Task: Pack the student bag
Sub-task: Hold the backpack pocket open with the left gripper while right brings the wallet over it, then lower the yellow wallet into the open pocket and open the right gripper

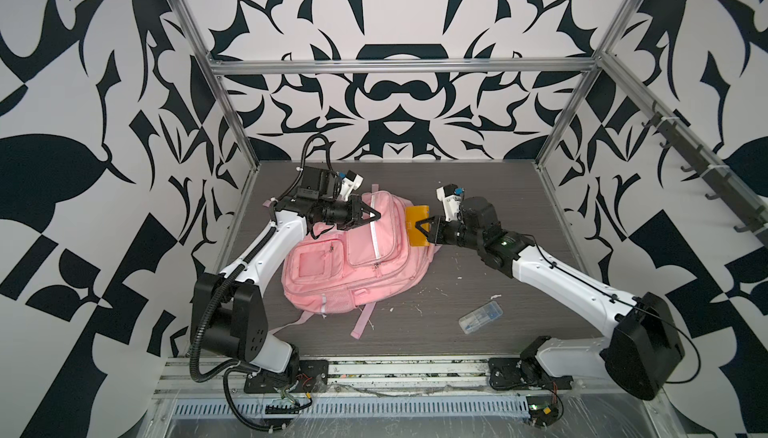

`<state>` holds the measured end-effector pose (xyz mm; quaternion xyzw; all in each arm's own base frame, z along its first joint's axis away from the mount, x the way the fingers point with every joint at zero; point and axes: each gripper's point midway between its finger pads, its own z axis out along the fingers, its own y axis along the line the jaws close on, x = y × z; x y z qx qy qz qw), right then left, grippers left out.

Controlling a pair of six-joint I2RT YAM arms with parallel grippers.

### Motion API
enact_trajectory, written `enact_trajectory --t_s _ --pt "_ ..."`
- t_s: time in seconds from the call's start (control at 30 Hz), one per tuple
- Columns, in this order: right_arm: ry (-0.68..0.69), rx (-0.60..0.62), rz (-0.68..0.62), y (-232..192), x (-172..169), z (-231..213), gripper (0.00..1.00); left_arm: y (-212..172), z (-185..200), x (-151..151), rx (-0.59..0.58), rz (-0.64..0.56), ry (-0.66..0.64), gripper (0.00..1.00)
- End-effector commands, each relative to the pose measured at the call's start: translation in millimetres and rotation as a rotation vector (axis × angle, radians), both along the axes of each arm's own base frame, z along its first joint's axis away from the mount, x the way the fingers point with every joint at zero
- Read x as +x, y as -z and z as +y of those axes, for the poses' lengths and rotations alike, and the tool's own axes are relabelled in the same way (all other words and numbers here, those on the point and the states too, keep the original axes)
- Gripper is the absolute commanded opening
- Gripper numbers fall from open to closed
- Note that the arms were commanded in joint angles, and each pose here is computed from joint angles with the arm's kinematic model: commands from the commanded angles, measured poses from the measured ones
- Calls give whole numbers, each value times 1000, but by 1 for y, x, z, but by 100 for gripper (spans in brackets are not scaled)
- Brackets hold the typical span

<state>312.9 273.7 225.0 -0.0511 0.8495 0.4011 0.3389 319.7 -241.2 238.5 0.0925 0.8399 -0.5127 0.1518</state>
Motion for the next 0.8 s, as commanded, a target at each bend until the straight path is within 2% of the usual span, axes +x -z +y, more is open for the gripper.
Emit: enact_trajectory --t_s 0.0,0.2,0.5,0.63,0.77 --pt "-38 -2 -165 -53 8 9 0 -52 -14 -8 -134 -150 108 0" --pt "-68 -44 -192 -66 10 11 0 -49 -15 -11 -150 -139 117 0" --pt "-39 -1 -60 -35 14 18 0 -57 -17 -6 -180 -155 112 0" --pt "-50 76 20 -12 17 33 0 -53 -18 -6 -176 -147 112 0" --pt "-57 152 36 -12 18 45 0 -53 -20 -7 -176 -146 116 0"
